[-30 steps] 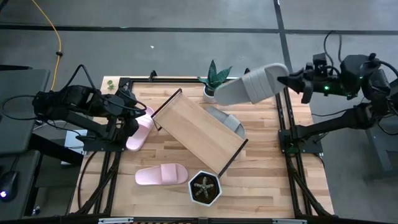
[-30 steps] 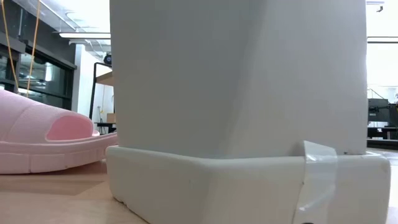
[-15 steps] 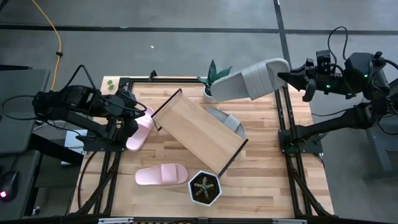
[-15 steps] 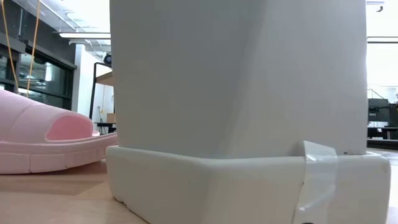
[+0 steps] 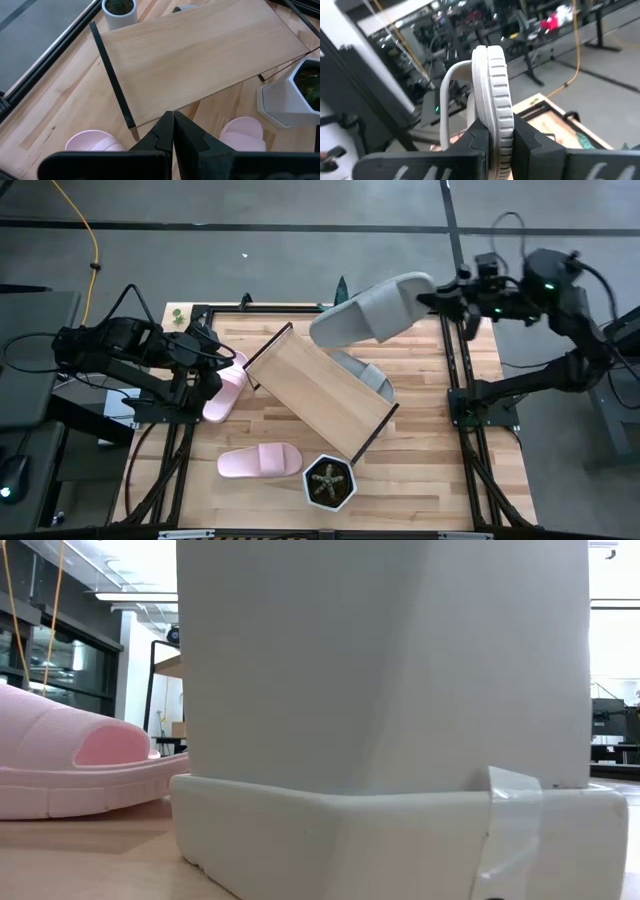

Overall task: Pick and place slides into the shelf
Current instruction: Put the bottom gray slipper on the shelf

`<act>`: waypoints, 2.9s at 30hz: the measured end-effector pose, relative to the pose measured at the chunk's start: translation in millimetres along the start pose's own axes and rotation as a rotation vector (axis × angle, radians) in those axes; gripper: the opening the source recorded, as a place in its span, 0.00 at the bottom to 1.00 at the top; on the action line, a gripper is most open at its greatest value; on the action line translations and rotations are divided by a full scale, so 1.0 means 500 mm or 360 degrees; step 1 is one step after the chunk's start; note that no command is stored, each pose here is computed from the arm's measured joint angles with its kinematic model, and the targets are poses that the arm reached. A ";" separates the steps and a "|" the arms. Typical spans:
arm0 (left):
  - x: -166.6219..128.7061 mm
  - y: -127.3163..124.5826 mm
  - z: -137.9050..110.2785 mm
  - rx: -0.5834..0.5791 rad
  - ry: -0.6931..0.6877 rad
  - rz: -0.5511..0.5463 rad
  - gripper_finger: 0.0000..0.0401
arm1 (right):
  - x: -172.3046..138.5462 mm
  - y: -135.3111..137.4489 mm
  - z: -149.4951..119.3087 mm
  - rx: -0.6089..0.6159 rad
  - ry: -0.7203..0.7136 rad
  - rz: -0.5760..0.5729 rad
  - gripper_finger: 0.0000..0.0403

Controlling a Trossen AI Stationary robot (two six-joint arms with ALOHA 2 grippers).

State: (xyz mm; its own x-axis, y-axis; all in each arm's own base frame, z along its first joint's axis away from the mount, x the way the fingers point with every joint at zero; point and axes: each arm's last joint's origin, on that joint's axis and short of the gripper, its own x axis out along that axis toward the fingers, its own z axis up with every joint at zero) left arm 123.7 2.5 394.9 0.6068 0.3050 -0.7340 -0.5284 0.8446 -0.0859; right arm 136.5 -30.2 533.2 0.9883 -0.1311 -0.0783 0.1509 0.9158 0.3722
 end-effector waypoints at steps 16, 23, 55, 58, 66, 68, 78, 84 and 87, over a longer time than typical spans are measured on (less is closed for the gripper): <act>0.000 0.000 0.000 -0.0002 0.0000 0.0001 0.00 | 0.082 -0.138 -0.023 0.0342 0.0551 0.0130 0.06; 0.000 0.000 0.000 -0.0004 0.0002 0.0002 0.00 | 0.107 -0.148 -0.040 0.0341 0.0682 0.0164 0.06; 0.000 0.000 -0.001 -0.0152 0.0004 0.0004 0.00 | 0.103 -0.258 -0.042 0.0291 0.0744 0.0252 0.06; 0.000 0.000 0.000 -0.0173 0.0004 0.0003 0.00 | 0.107 -0.271 -0.042 0.0281 0.0739 0.0244 0.06; 0.000 0.000 0.000 -0.0214 0.0004 0.0004 0.00 | 0.135 -0.309 -0.047 0.0336 0.0746 0.0402 0.06; 0.000 0.000 -0.001 -0.0222 0.0005 0.0004 0.00 | 0.140 -0.314 -0.050 0.0343 0.0756 0.0421 0.06; 0.000 0.001 0.000 -0.0246 -0.0004 0.0017 0.00 | 0.195 -0.347 -0.048 0.0335 0.0707 0.0473 0.06; 0.000 0.003 0.001 -0.0243 -0.0044 0.0074 0.00 | 0.199 -0.328 -0.054 0.0396 0.0760 0.0440 0.03; 0.000 0.003 0.001 -0.0242 -0.0047 0.0078 0.00 | 0.187 -0.301 -0.058 0.0388 0.0807 0.0393 0.01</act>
State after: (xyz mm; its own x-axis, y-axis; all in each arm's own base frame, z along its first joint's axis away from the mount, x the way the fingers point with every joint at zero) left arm 123.3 4.1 395.1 0.5941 0.3590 -0.7198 -0.6403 0.7528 -0.1530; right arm 205.7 -169.1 443.0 0.8699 0.3258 -0.3704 -0.0213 0.7751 0.6315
